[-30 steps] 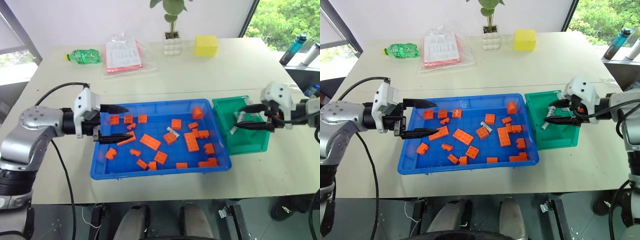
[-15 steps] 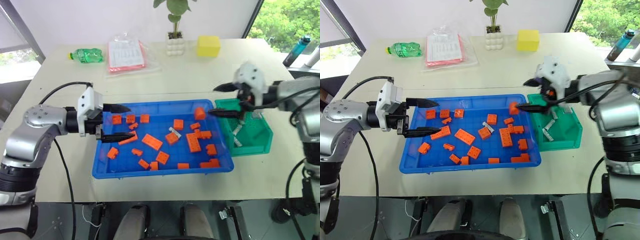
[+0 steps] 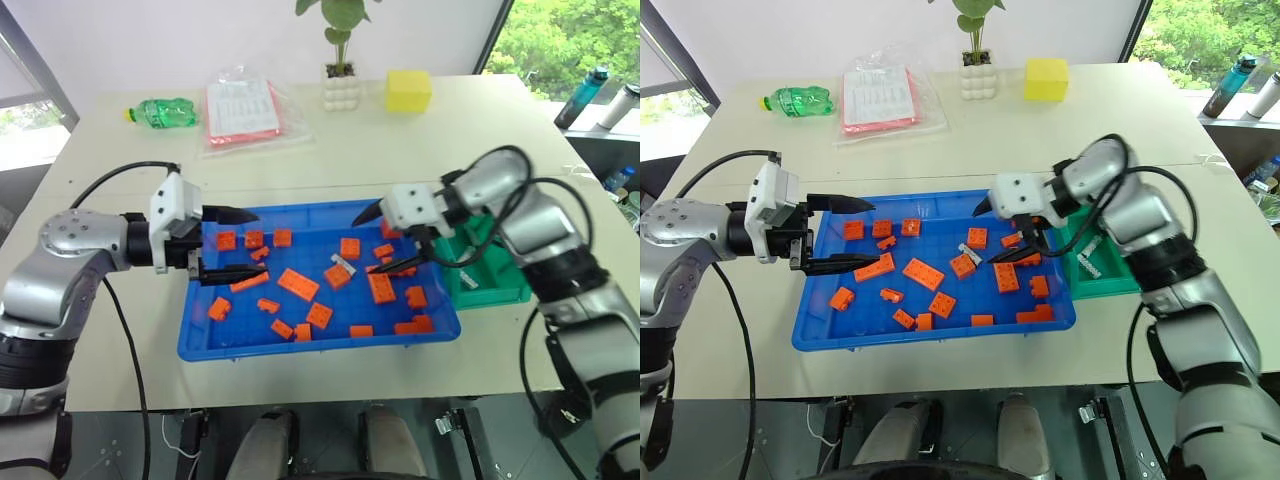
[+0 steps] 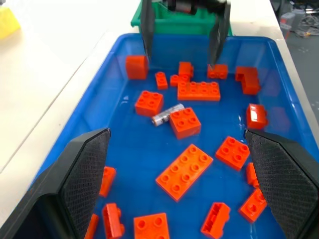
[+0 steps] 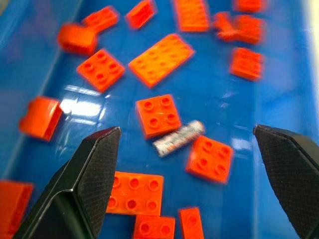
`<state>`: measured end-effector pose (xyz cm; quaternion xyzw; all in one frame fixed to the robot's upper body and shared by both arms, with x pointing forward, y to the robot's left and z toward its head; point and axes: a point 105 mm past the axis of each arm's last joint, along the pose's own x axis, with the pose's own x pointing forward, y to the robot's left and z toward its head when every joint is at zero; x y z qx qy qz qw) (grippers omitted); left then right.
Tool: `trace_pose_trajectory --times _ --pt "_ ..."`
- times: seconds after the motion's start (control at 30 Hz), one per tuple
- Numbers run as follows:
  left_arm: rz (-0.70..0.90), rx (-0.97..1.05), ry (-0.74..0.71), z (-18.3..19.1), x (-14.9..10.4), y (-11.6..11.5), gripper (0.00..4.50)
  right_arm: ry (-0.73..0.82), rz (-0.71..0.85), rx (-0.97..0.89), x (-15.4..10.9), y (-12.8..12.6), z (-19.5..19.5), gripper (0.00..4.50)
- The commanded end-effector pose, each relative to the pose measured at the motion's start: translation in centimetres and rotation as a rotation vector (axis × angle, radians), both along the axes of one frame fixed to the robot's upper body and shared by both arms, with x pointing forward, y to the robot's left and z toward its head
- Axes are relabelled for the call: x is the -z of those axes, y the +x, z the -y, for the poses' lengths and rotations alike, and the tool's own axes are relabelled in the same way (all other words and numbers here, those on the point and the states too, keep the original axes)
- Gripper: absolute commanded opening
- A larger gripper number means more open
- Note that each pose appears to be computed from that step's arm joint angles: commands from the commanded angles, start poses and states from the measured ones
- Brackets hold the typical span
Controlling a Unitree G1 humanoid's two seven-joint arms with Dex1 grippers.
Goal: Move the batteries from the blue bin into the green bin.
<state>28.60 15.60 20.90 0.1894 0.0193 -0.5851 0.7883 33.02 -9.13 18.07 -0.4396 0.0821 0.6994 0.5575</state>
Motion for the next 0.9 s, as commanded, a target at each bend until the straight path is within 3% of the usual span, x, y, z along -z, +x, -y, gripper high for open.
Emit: trace_pose_trajectory --times 0.03,0.37,0.9 --pt "0.046 -0.011 0.001 -0.2 -1.1 -0.4 4.50 -0.089 0.026 -0.107 0.7 0.2 -0.5 4.37" --pt "0.045 -0.061 0.004 -0.9 -1.0 -1.5 4.50 -0.179 0.090 -0.179 1.7 3.4 -3.3 4.37" --pt "0.051 -0.091 0.000 -1.1 -1.2 -2.0 4.50 -0.307 0.151 -0.236 5.4 3.8 -3.6 4.37"
